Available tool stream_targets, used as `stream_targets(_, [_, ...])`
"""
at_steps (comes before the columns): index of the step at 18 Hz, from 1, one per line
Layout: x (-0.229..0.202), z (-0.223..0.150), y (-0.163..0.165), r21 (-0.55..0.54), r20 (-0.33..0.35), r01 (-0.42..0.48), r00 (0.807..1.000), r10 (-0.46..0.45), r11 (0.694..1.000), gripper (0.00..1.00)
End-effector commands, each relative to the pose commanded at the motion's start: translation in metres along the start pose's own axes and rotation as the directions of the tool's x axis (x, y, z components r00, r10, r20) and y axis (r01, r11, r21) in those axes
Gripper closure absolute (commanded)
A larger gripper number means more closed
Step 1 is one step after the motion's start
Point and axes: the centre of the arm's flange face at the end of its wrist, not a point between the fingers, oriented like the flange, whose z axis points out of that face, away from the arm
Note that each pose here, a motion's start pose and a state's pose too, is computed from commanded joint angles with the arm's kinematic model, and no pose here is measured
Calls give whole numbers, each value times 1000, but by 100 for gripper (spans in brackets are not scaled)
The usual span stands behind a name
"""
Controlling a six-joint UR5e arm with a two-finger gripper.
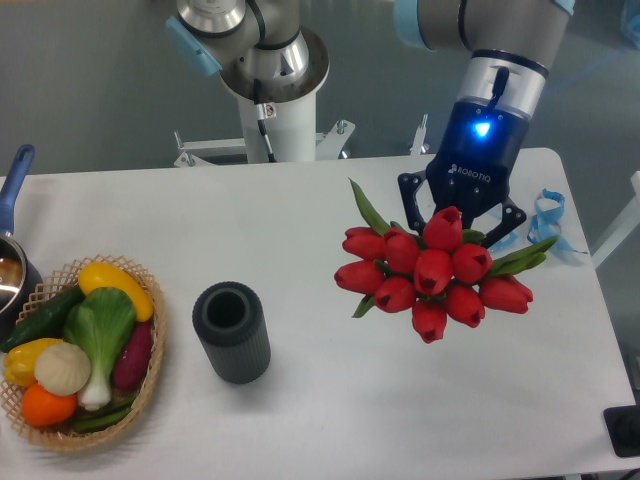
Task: Insert the flowers into the vase
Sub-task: 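Lift the held red tulip bunch up from beside the blue ribbon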
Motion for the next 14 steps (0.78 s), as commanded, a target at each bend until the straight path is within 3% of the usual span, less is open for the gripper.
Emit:
stream_targets(9, [5,10,2,-5,-19,1,1000,-1,1000,94])
stream_targets(14, [31,45,-14,95,-109,-62,991,73,994,94])
